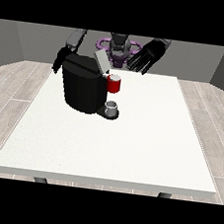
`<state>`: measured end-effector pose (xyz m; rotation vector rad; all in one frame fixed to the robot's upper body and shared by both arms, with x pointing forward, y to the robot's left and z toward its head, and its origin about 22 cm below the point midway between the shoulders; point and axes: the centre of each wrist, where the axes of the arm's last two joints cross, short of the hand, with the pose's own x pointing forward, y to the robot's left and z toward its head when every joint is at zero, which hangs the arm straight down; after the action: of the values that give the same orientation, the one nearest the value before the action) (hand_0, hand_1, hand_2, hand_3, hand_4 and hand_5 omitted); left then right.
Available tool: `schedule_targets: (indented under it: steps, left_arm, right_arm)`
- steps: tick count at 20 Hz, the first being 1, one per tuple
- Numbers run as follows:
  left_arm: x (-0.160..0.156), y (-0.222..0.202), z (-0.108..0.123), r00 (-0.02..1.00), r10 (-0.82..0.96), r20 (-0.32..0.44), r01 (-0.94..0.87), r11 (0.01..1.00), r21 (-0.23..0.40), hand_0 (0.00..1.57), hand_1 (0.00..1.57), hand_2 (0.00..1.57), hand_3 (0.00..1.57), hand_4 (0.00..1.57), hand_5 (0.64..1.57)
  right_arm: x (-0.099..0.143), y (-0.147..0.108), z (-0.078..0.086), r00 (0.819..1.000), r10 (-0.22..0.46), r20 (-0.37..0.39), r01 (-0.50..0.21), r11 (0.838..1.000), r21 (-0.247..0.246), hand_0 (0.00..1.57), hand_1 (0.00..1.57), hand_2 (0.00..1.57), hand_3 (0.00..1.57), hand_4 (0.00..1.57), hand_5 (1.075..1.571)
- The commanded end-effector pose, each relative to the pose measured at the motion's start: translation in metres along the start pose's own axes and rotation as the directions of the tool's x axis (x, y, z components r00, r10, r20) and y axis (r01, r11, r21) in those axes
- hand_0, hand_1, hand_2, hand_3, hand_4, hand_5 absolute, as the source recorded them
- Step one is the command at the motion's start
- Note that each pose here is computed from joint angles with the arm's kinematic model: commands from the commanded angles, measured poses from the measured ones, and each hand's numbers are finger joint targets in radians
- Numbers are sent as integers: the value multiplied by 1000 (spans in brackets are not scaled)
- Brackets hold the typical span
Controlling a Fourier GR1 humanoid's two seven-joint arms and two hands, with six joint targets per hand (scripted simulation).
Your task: Insert the coffee pod into the coffee machine and close the lid
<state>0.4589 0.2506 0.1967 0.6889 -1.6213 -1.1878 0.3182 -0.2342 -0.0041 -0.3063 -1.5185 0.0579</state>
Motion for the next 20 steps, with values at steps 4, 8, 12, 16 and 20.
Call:
schedule_targets:
  steps: [4, 8, 12, 16, 20]
  left_arm:
    - [-15, -114, 17, 813, 580, 49, -582, 813, 29, 0, 0, 0, 0, 418, 1571]
    - [-30, -193, 52, 569, 822, -19, -817, 568, 98, 0, 0, 0, 0, 69, 1571]
    - [-48, -246, 98, 499, 851, -163, -857, 513, 54, 0, 0, 0, 0, 421, 1571]
    - [-40, -260, 103, 463, 851, -245, -871, 489, 50, 0, 0, 0, 0, 442, 1571]
    - [-43, -270, 121, 463, 859, -221, -874, 484, 49, 0, 0, 0, 0, 414, 1571]
  right_arm:
    - [-56, -23, 35, 991, -8, -136, -2, 997, -73, 0, 0, 0, 0, 0, 1571]
    - [-57, -18, 43, 990, -26, -141, 15, 997, -75, 0, 0, 0, 0, 0, 1571]
    - [-52, -28, 47, 992, -71, -106, 72, 997, 4, 0, 0, 0, 0, 0, 1571]
    - [-13, -23, 24, 997, -53, -58, 58, 993, 99, 0, 0, 0, 0, 0, 1571]
    - [12, -26, 12, 999, -29, 26, 25, 990, 142, 0, 0, 0, 0, 154, 1571]
